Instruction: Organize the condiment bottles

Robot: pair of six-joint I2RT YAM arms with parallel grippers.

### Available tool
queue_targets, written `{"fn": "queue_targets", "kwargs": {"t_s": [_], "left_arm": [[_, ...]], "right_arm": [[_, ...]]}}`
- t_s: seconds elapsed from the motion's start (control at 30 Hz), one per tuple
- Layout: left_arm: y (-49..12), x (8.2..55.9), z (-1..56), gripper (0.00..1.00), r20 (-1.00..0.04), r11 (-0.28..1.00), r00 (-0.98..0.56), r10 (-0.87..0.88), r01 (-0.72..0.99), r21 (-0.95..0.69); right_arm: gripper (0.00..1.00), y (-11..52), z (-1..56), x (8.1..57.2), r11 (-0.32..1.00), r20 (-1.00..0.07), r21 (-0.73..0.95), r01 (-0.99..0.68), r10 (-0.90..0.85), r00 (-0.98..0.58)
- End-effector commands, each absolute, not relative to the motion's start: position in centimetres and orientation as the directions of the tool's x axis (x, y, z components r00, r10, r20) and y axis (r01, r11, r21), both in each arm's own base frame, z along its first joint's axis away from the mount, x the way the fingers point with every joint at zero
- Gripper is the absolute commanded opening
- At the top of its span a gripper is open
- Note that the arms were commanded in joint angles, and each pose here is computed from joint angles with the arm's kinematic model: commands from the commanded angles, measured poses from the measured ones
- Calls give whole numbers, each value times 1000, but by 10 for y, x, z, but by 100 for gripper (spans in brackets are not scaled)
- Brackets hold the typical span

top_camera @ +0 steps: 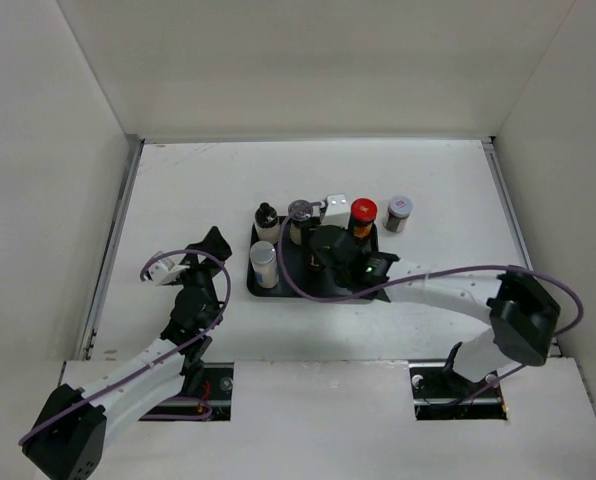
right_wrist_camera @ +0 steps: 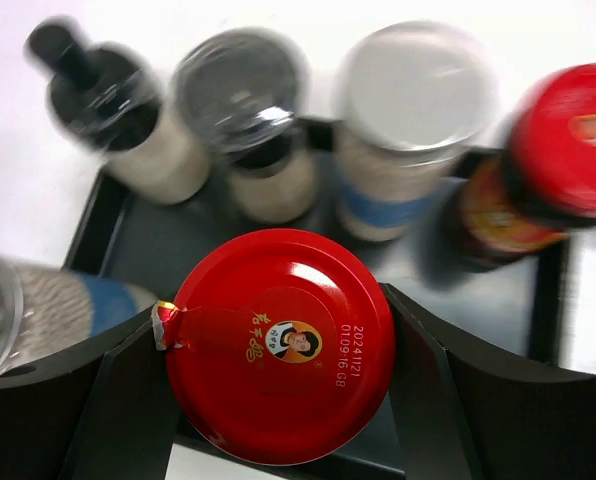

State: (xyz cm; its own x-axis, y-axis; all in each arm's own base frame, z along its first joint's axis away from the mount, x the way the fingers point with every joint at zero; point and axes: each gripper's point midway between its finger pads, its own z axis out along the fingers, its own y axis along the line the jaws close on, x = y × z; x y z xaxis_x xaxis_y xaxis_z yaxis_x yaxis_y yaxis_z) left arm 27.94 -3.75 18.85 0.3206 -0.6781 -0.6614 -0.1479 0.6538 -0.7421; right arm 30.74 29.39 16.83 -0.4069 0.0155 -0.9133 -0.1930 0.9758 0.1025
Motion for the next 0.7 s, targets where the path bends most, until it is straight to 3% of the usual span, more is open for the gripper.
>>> {"fn": "queue_targets", "kwargs": {"t_s": [0.0,0.33,0.47,0.67], "left_arm": [[-33,271,161,100,-685,670,295,-666,-166,-723],[-35,272,159,100,-690,674,286,-664,-168,-719],[-34,271,160,100,-686,671,290,-667,-164,-723],[-35,272,160,100,-688,673,288,-666,-164,-721]], "right_arm": [[62,339,235,321,934,-942,263,-241,195,-272],[68,376,196,313,937,-945,198,-287,105,-311],[83,373,187,310,942,-939,187,-280,88,-331],[96,360,190,301,942,-934,195,-273,93,-345]]}}
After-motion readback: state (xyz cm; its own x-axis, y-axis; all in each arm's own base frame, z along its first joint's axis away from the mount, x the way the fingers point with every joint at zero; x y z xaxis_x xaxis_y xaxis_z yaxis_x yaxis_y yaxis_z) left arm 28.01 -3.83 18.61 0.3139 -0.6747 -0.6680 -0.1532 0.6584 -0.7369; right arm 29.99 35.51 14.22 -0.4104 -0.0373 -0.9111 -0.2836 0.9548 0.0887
